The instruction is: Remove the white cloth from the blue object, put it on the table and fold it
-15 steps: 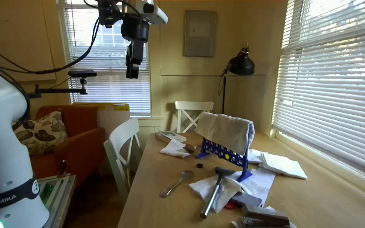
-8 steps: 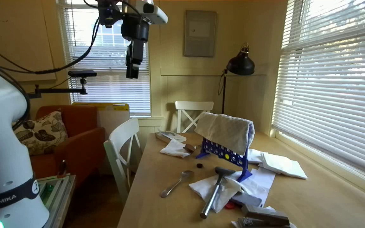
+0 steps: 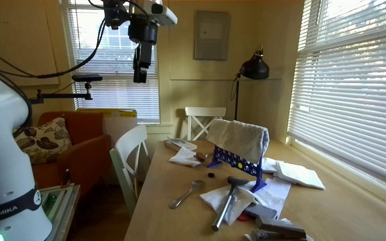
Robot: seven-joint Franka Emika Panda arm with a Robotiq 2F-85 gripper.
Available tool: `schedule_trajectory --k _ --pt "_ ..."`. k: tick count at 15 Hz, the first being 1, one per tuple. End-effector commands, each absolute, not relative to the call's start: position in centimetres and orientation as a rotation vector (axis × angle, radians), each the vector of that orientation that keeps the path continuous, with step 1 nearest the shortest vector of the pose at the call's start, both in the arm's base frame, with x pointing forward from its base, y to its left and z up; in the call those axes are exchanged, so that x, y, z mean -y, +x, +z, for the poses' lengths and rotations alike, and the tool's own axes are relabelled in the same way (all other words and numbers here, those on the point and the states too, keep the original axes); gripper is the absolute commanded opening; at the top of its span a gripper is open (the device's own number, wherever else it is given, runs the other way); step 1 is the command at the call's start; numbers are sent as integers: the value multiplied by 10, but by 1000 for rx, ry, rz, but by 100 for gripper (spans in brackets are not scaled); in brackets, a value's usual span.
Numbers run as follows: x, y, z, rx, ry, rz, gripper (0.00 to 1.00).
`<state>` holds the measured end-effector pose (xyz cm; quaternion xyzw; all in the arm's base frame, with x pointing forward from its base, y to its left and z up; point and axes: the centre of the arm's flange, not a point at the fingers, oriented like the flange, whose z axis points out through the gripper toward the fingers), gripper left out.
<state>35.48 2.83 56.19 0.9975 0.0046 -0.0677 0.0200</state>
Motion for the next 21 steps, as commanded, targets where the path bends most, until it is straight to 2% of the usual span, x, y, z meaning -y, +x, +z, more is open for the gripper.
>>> schedule_trajectory --k 1,11,17,21 --pt "-28 355 562 -14 3094 -210 100" --pt "-28 359 562 -9 3111 -242 100" --pt "-8 438 556 36 3224 -315 100" --pt "6 510 550 40 3352 -398 100"
